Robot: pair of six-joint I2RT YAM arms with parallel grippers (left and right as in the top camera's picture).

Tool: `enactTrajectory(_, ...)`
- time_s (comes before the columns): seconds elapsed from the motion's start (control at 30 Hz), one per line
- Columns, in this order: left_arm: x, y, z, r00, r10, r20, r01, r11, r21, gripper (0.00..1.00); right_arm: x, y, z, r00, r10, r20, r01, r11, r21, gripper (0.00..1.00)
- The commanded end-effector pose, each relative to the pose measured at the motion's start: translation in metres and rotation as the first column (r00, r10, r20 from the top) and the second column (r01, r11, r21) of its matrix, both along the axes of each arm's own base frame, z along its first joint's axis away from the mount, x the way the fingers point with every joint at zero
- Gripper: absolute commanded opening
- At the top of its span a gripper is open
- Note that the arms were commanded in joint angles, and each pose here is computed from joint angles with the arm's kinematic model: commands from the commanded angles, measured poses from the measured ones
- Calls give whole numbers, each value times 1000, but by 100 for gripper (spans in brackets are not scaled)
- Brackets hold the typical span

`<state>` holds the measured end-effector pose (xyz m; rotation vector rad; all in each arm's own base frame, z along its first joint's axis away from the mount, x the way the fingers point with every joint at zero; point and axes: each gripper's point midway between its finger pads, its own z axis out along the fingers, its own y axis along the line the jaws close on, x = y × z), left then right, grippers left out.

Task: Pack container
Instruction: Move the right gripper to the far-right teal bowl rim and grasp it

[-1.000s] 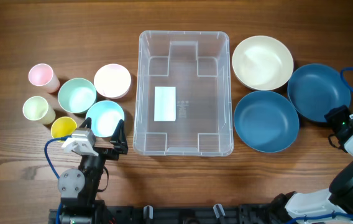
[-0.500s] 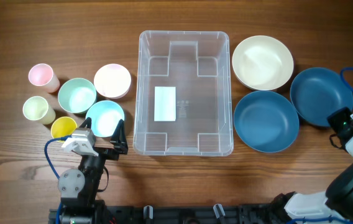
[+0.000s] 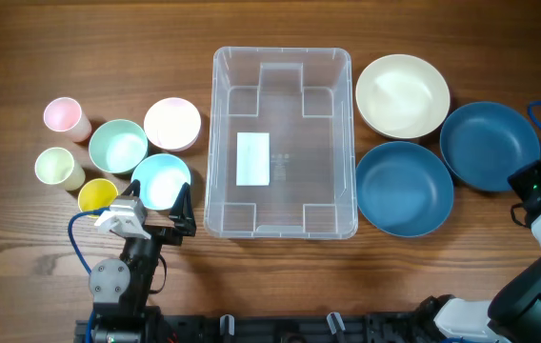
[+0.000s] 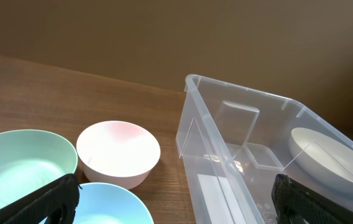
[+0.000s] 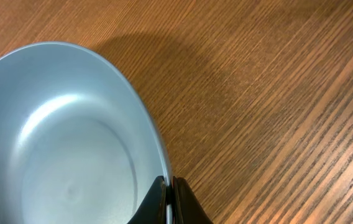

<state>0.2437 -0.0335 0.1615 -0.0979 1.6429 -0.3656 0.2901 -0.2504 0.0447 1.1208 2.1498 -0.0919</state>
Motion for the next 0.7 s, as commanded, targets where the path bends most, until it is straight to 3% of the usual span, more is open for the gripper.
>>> enactTrajectory(0.0, 0, 1, -3, 1000, 4, -1, -4, 1000, 16, 100, 6, -8, 17, 1000, -6, 24, 7, 999, -47, 5)
enactTrajectory(0.03, 0, 1, -3, 1000, 4, -1, -4, 1000, 16, 100, 5, -8, 17, 1000, -6, 23, 7, 999, -46, 6)
enactTrajectory(0.13, 0, 1, -3, 1000, 4, -1, -4, 1000, 16, 100, 2, -8, 14, 1000, -18, 3, 18, 999, -46, 37)
enactTrajectory(0.17, 0, 1, -3, 1000, 4, -1, -4, 1000, 16, 100, 1, -9, 12, 1000, -23, -4, 23, 999, -46, 39)
enactTrajectory(0.3, 0, 1, -3, 1000, 4, -1, -4, 1000, 16, 100, -2, -9, 1, 999, -28, -31, 27, 999, -30, 40)
enactTrajectory(0.43, 0, 1, -3, 1000, 4, -1, -4, 1000, 16, 100, -3, -7, -10, 998, -28, -53, 27, 1000, -11, 29)
enactTrajectory(0.67, 0, 1, -3, 1000, 4, -1, -4, 1000, 16, 100, -5, -5, -33, 996, -27, -90, 29, 999, 27, 27)
